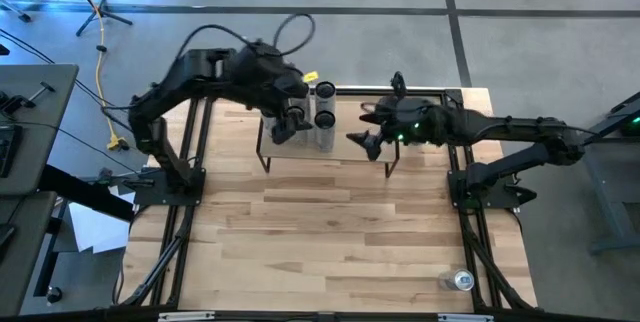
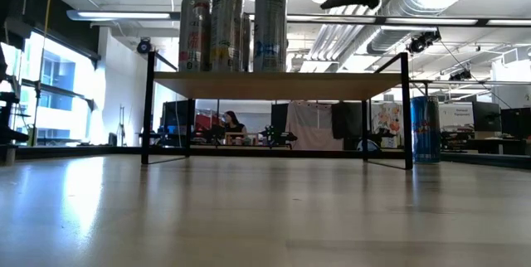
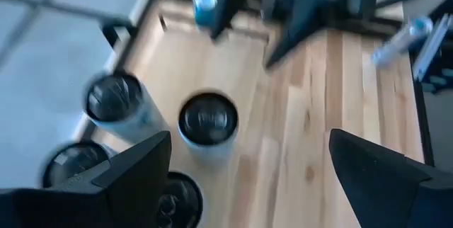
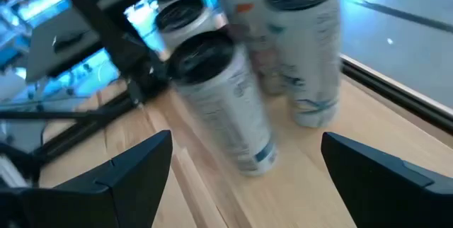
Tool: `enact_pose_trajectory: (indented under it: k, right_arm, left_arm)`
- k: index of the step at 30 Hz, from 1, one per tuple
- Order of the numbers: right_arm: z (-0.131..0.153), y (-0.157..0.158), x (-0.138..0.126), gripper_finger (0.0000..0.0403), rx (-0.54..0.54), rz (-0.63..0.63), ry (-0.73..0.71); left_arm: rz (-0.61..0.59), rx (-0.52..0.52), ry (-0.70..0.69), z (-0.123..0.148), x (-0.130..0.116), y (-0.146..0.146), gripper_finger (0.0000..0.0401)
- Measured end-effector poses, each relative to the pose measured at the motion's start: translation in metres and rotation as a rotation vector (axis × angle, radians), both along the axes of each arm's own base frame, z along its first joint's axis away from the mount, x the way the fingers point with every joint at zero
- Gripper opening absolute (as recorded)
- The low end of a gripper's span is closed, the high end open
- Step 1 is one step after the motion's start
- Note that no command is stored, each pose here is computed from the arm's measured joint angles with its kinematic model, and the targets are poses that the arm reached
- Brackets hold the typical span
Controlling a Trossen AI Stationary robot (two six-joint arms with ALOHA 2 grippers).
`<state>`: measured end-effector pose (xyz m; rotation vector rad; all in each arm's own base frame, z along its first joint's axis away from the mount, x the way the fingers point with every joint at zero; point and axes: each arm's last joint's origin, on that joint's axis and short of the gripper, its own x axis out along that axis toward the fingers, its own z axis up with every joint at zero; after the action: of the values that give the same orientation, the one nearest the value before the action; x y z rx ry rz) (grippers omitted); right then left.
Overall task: Place canned beverage on shelf
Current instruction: Put the white blue soda can on the shelf aligned with the other white blue soda can
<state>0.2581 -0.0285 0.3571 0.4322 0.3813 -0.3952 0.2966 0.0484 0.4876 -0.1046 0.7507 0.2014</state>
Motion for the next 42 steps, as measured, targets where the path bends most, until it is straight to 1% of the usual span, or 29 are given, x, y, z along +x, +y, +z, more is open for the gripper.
enact_pose_trajectory:
  k: [3,6,9,11,13,15,16,19,22,25,29,31,37,42]
  right_arm:
    - [-0.005,0.012,0.015,0.0348,-0.069,0.041,-0.004]
    - [-0.016,0.029,0.029,0.0348,-0.128,0.016,0.022]
    - [-0.029,0.048,0.038,0.0348,-0.192,-0.105,0.058]
    - [-0.036,0.06,0.043,0.0348,-0.246,-0.197,0.063]
    - [-0.043,0.072,0.05,0.0348,-0.293,-0.248,0.056]
    - [-0.051,0.079,0.059,0.0348,-0.334,-0.28,0.044]
    - [-0.055,0.082,0.063,0.0348,-0.355,-0.295,0.047]
    - [-0.068,0.085,0.075,0.0348,-0.4,-0.378,0.041]
    - [-0.077,0.084,0.081,0.0348,-0.447,-0.463,0.051]
    - [-0.082,0.08,0.085,0.0348,-0.451,-0.495,0.054]
    - [-0.083,0.075,0.091,0.0348,-0.39,-0.428,0.032]
    - [-0.083,0.073,0.092,0.0348,-0.357,-0.412,0.014]
    - [-0.083,0.063,0.094,0.0348,-0.359,-0.44,0.022]
    - [-0.083,0.055,0.095,0.0348,-0.331,-0.42,0.023]
  left_arm:
    - [-0.004,0.056,-0.088,0.016,-0.013,-0.009,0.0351]
    - [-0.014,0.086,-0.185,0.032,-0.029,-0.016,0.0351]
    - [-0.004,0.123,-0.272,0.045,-0.044,-0.021,0.0351]
    - [0.003,0.175,-0.331,0.051,-0.052,-0.024,0.0351]
    - [0.009,0.22,-0.366,0.051,-0.06,-0.027,0.0351]
    - [0.02,0.236,-0.413,0.05,-0.066,-0.027,0.0351]
    - [0.022,0.238,-0.416,0.045,-0.068,-0.027,0.0351]
    - [0.04,0.231,-0.456,0.033,-0.076,-0.027,0.0351]
    - [0.071,0.187,-0.494,0.021,-0.086,-0.028,0.0351]
    - [0.1,0.137,-0.525,0.011,-0.094,-0.028,0.0351]
    - [0.124,0.095,-0.554,0.004,-0.104,-0.029,0.0351]
    - [0.131,0.09,-0.561,0.003,-0.108,-0.029,0.0351]
    - [0.155,0.092,-0.562,0.002,-0.111,-0.029,0.0351]
    - [0.157,0.092,-0.562,0.001,-0.111,-0.029,0.0351]
